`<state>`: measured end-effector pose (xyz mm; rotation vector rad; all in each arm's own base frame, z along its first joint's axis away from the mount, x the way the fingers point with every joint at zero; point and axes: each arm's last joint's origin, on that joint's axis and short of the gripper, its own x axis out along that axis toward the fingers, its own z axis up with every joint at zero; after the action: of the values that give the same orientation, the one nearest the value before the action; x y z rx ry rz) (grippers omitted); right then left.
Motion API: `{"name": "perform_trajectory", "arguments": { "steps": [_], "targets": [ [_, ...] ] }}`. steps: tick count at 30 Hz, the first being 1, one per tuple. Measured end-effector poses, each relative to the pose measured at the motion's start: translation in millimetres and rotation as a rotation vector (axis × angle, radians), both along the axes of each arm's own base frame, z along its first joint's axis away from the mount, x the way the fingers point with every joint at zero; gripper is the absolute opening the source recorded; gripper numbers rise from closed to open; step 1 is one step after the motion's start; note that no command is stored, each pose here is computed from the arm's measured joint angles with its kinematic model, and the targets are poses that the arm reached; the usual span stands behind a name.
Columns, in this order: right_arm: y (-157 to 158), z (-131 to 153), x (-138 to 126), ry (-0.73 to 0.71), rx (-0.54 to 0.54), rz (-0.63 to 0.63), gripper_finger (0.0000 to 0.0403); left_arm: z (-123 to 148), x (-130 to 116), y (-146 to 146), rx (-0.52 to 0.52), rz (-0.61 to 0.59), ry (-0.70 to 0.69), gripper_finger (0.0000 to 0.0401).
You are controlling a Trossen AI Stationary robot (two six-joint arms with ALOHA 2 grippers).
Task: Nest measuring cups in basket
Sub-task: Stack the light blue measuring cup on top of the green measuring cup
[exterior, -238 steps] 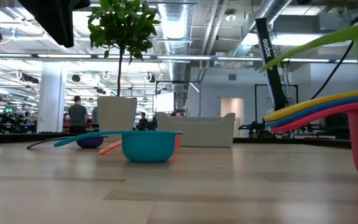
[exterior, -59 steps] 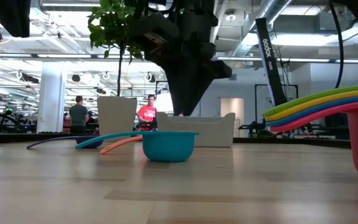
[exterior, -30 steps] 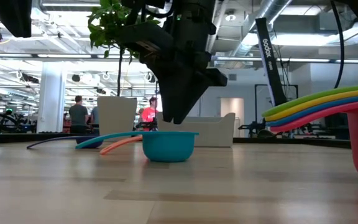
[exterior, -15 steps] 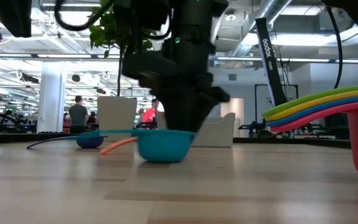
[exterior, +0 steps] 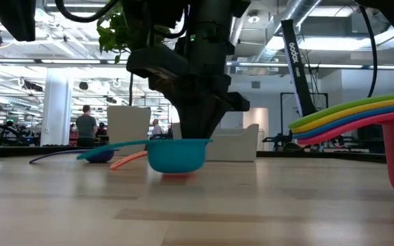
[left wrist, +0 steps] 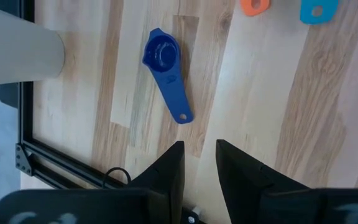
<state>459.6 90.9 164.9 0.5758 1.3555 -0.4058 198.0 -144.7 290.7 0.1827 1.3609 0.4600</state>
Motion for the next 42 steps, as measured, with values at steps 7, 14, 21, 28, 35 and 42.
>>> {"name": "perform_trajectory", "arguments": {
  "steps": [7,14,21,28,35,42],
  "targets": [
    [-1,30,-12,0.036,0.063,0.006,0.0009,0,0,0,0.001,0.0,0.0,0.0082],
    [5,95,-46,0.077,0.039,-0.037,0.0008,0,0,0,0.006,-0.001,-0.005,0.0082],
    [42,144,-89,0.047,0.072,-0.112,0.0013,0,0,1,0.023,-0.016,-0.012,0.0082],
    [87,151,-115,0.055,0.088,-0.164,0.0008,0,2,0,0.023,-0.043,-0.013,0.0082],
    [119,135,-136,0.213,0.044,-0.249,0.0015,0,2,0,0.018,-0.043,-0.011,0.0082],
    [141,113,-148,0.276,0.0,-0.325,0.0029,0,2,-1,0.01,-0.043,-0.008,0.0082]
  ]
}}
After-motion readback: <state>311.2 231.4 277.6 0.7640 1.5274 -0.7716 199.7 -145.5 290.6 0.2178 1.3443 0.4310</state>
